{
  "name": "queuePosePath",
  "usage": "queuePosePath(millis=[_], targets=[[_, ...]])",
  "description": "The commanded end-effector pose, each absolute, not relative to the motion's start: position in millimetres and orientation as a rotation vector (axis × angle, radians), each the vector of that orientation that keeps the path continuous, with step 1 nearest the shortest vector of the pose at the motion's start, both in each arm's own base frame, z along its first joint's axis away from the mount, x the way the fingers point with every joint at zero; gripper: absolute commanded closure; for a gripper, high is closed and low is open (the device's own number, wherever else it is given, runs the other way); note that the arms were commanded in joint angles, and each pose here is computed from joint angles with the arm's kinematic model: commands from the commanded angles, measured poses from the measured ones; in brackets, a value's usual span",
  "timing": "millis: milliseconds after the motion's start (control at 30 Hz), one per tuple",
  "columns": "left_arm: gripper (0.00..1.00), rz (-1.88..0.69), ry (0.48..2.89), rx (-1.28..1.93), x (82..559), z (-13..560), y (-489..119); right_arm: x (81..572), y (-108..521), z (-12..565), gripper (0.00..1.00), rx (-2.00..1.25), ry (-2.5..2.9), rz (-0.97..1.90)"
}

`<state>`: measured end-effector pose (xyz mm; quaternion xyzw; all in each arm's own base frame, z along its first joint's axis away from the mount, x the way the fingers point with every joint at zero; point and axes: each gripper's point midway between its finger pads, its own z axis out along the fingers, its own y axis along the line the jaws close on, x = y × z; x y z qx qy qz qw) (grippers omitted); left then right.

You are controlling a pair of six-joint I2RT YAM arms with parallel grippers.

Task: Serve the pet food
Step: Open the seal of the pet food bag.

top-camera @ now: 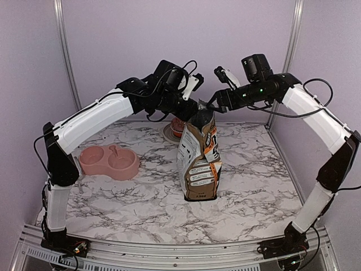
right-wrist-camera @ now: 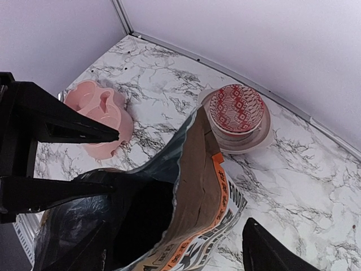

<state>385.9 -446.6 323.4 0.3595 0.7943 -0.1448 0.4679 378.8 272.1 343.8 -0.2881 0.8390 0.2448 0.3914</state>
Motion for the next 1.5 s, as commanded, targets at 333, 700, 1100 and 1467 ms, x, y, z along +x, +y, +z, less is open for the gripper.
queuePosePath(millis=[333, 700, 1100, 1467], targets=[[1.0, -0.136, 1.927, 0.852, 407, 322, -429, 402, 274, 331, 0.71, -0.715, 2.187, 0.465], [1.0, 0.17, 1.948, 0.596, 422, 353, -357, 401, 250, 344, 1.0, -0.671, 2.179, 0.322], [1.0, 0.004, 1.971, 0.484, 396, 392, -339, 383, 257, 358, 1.0, -0.709, 2.116, 0.426], [0.48, -0.279, 2.038, 0.453, 377, 388, -362, 374, 269, 363, 0.5, -0.751, 2.077, 0.524]])
